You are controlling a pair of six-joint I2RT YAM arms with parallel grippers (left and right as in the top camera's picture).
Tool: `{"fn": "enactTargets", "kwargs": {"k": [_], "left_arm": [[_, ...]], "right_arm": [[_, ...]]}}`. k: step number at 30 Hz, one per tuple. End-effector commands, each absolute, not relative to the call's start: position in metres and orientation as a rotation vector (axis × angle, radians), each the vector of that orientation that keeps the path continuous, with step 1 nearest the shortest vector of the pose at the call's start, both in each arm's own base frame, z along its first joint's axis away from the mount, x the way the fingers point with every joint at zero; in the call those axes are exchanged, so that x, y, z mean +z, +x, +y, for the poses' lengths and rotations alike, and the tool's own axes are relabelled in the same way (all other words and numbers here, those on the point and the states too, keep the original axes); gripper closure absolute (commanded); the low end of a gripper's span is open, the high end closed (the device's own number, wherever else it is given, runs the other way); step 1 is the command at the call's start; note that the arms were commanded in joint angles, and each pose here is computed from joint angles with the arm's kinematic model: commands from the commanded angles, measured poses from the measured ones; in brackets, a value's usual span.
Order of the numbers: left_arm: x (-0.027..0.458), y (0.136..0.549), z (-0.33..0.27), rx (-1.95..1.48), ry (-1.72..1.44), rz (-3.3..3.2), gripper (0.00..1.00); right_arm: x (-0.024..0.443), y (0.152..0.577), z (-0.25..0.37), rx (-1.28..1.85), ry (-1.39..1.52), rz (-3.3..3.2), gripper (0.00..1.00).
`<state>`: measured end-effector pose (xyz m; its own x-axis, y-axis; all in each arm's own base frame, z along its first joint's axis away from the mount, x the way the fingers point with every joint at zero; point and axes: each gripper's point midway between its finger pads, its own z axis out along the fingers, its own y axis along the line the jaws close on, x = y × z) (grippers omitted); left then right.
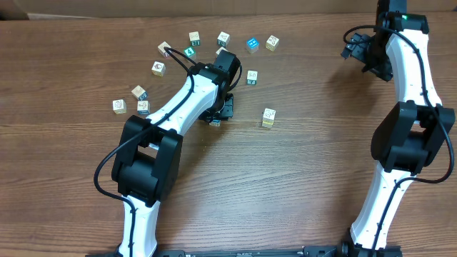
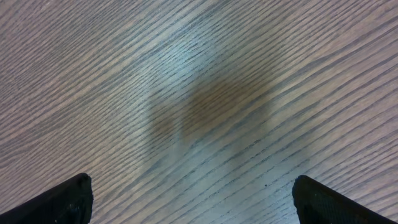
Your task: Form a tower
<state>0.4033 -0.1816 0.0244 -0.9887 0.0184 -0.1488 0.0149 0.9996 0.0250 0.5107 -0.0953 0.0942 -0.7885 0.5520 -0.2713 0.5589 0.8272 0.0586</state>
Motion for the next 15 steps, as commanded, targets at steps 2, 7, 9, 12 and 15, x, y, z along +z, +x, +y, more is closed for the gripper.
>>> {"fn": "enactTargets", "kwargs": {"k": [2,7,9,12,15], "left_arm": [[0.0161,0.4001,-0.1799,0.043,0.041,3.018,0.62],[0.016,0.3992,-0.1796,0.047,0.087,3.021,0.66],[0.016,0.3991,-0.1795,0.049,0.106,3.021,0.66],[0.016,0.3992,-0.1796,0.049,0.109,3.021,0.66],[0.016,0.3992,-0.1796,0.049,0.109,3.021,0.68]], "right_arm": [[0.1076,0.5137,-0.0994,-0.034,0.853,2.695,0.0],[0.1076,0.5137,-0.0993,-0.034,0.852,2.695,0.0],[0.1076,0.5137,-0.0993,-0.034,0.852,2.695,0.0],[0.1076,0.5137,-0.0993,-0.034,0.852,2.695,0.0],[0.1076,0.5137,-0.0993,-0.034,0.852,2.695,0.0]]}}
